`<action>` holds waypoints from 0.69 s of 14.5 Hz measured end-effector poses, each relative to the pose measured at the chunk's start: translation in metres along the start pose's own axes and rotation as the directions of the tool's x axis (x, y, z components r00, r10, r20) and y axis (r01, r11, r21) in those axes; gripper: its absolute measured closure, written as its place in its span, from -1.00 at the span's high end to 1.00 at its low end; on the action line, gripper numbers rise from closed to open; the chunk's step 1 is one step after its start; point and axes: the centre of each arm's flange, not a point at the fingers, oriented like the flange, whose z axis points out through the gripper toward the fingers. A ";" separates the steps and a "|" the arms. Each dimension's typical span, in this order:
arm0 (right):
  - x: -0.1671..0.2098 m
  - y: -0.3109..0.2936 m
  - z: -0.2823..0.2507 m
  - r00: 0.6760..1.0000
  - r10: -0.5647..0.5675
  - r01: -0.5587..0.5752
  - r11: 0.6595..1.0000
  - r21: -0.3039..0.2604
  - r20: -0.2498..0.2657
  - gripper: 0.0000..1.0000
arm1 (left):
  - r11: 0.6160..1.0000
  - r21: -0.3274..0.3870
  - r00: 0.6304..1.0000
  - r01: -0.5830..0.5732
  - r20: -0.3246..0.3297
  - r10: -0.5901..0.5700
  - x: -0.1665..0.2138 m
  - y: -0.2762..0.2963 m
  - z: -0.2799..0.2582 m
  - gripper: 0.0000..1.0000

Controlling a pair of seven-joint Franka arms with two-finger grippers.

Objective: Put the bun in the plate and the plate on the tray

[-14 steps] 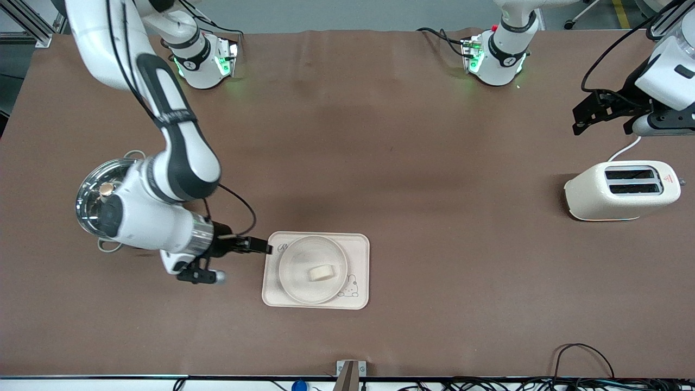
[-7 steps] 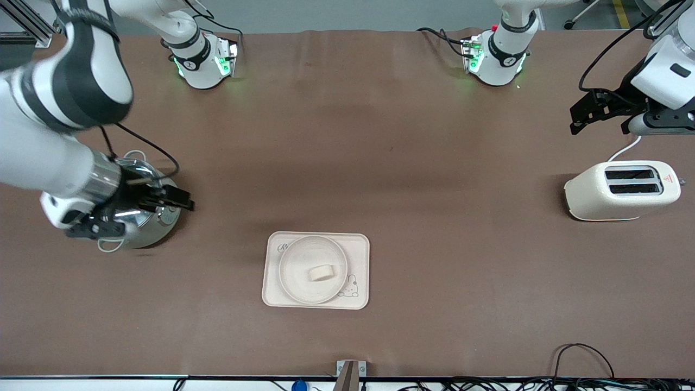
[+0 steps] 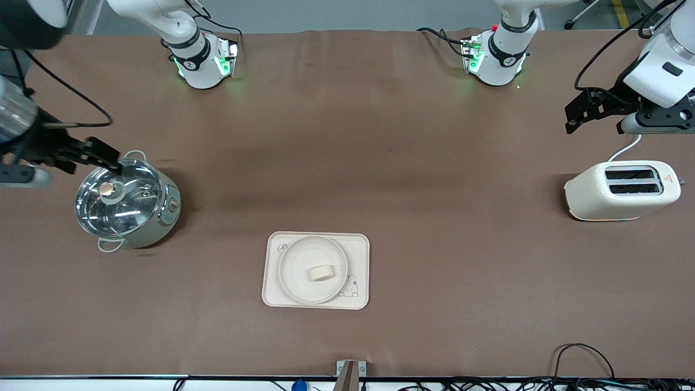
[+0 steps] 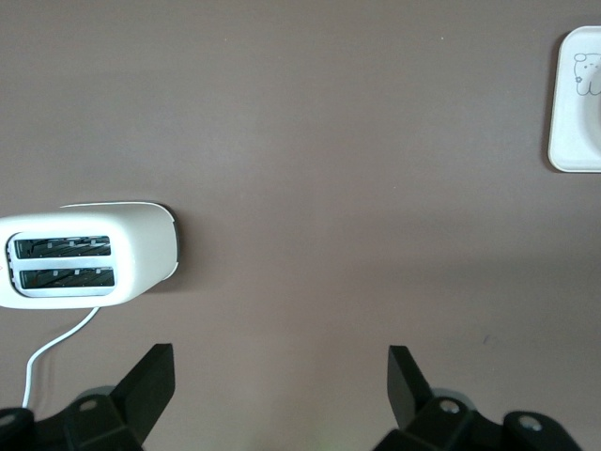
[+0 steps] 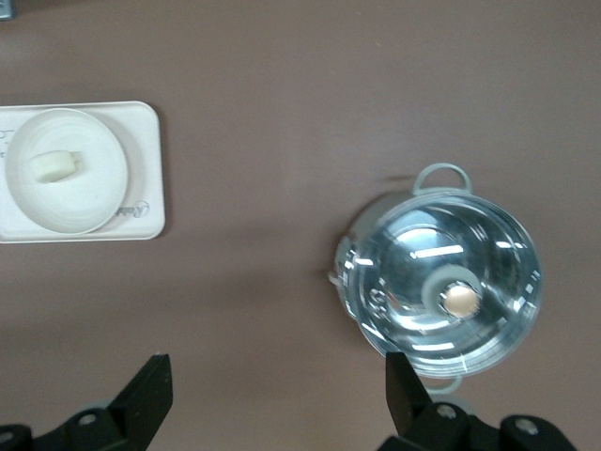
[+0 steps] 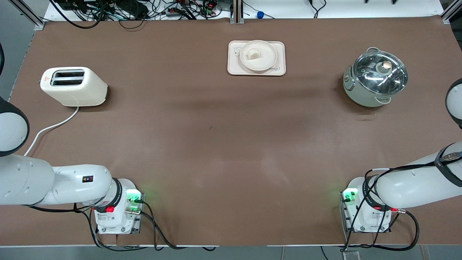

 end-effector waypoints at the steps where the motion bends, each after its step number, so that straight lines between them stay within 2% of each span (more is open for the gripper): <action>1: -0.003 0.020 -0.005 1.000 0.025 -0.025 1.000 0.001 0.010 1.00 | 1.000 0.000 1.000 -0.001 0.000 0.001 0.000 0.000 0.000 1.00; 6: -0.010 0.076 0.005 0.998 0.031 -0.032 0.999 0.007 0.060 1.00 | 1.000 0.000 1.000 -0.008 -0.006 0.008 0.000 0.004 -0.003 1.00; 10: -0.029 0.085 -0.005 0.998 0.029 -0.029 1.000 0.009 0.053 1.00 | 1.000 -0.003 1.000 -0.008 -0.029 0.008 0.000 0.004 -0.014 1.00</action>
